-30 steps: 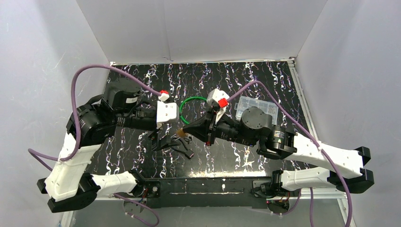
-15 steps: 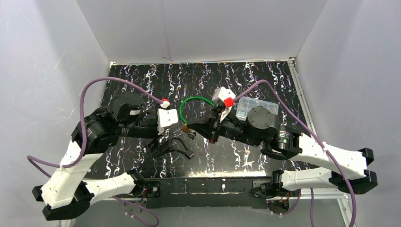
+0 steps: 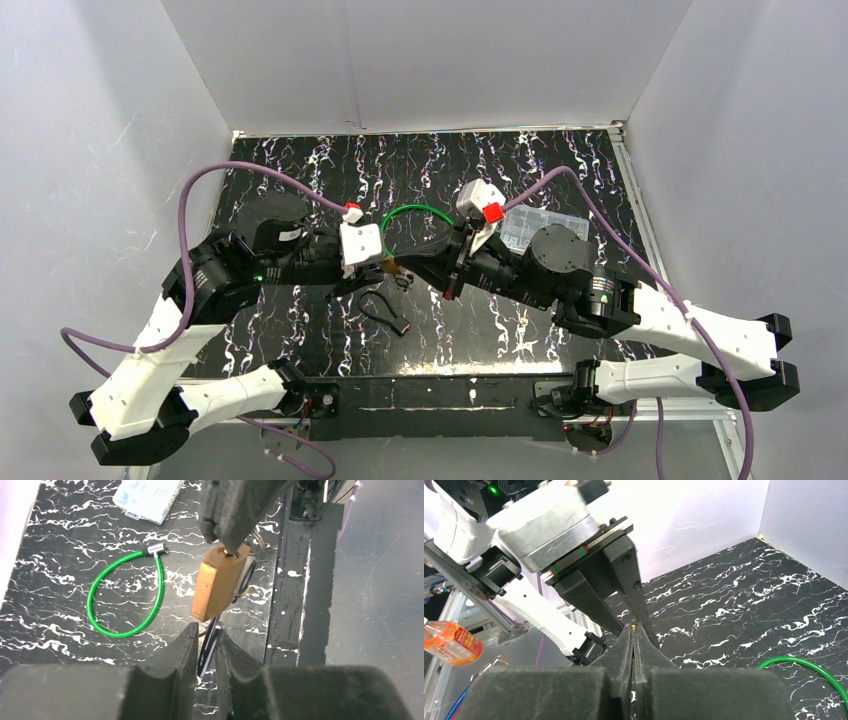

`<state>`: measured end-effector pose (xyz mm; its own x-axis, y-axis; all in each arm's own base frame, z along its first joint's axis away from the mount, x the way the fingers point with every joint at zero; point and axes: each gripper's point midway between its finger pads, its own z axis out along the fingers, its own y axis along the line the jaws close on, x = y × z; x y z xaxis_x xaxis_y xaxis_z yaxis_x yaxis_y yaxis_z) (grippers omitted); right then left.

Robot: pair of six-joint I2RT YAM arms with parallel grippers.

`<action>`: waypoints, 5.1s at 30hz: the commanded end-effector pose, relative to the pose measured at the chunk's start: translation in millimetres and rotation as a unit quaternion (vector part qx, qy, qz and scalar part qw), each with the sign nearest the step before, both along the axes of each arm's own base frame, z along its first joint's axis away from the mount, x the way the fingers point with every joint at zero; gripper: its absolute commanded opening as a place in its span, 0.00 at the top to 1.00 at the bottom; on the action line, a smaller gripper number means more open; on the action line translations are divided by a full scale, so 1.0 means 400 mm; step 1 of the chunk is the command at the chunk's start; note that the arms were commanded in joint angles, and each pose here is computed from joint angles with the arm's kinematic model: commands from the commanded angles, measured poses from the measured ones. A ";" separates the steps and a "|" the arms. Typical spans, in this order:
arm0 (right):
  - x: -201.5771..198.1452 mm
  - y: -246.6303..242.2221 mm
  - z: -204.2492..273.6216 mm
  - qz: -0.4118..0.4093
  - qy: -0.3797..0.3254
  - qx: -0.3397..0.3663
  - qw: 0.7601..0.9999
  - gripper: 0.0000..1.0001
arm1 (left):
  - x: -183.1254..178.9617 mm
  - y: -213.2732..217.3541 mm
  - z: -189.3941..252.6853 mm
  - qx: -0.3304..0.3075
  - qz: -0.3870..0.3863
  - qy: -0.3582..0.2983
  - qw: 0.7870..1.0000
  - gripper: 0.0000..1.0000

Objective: Unlock with the key
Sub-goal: Unlock the lock, then place the lock at the center of the board.

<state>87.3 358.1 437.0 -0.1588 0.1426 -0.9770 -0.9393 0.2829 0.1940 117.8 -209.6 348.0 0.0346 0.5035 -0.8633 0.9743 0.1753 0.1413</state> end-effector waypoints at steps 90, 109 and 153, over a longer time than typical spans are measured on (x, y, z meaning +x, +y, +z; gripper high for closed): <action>0.155 -0.298 -0.281 -0.213 0.145 -0.060 0.964 0.20 | 0.189 0.231 -0.552 0.285 0.035 0.343 0.895 1.00; 0.152 -0.253 -0.285 -0.191 0.158 -0.066 0.967 0.18 | 0.359 0.330 -0.707 0.254 0.161 0.427 0.853 1.00; 0.135 -0.411 -0.728 -0.383 0.367 -0.277 0.801 0.17 | 0.240 0.376 -0.296 0.187 0.259 0.284 0.904 0.02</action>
